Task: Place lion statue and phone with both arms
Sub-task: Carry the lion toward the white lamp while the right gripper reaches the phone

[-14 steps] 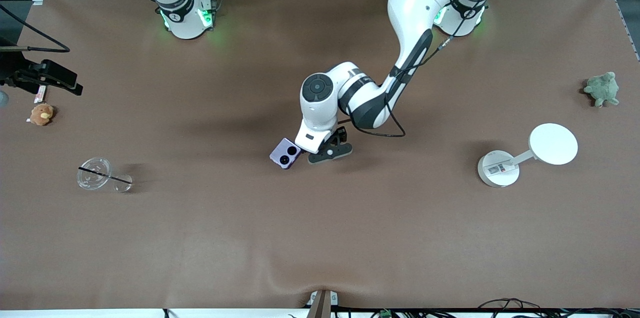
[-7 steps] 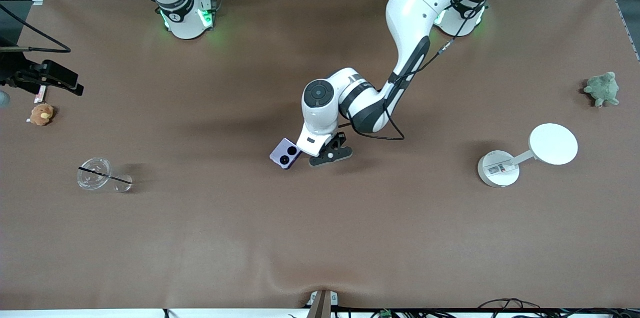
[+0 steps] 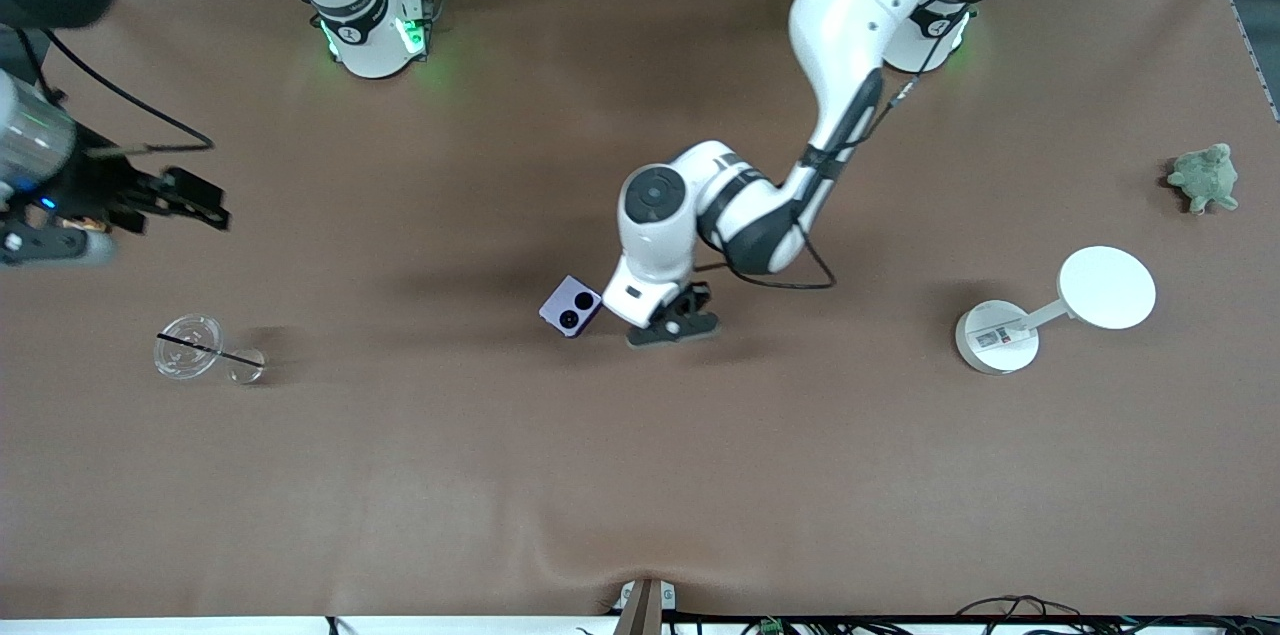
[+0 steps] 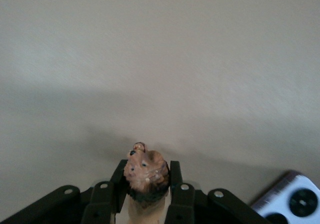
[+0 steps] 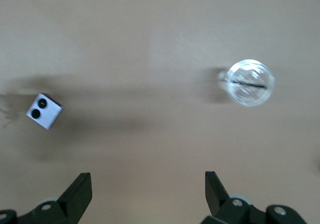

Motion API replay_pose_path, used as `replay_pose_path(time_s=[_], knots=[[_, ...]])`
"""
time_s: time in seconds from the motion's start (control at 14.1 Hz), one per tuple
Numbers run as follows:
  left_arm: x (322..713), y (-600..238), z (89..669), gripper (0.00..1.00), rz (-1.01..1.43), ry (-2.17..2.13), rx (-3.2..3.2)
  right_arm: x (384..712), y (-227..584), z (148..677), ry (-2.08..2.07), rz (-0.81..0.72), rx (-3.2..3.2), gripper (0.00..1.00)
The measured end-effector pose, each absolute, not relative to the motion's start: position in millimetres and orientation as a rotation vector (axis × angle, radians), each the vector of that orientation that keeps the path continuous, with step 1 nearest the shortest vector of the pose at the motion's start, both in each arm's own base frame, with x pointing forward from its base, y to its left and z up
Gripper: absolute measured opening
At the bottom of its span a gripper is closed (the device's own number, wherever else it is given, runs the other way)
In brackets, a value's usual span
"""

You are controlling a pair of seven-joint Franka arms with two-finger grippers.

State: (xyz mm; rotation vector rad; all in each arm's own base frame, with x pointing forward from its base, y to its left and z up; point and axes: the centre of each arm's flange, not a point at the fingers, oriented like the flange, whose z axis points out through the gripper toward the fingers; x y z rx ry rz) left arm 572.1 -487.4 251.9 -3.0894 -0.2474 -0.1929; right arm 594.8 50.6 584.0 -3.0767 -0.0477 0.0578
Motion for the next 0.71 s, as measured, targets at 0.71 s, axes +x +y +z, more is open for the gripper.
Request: replay_pose_path(time_s=[0.71], knots=[[649, -292, 332, 0.37, -0.095, 0.013, -3.013, 645, 185, 437, -0.272, 0.094, -3.011, 1.00]])
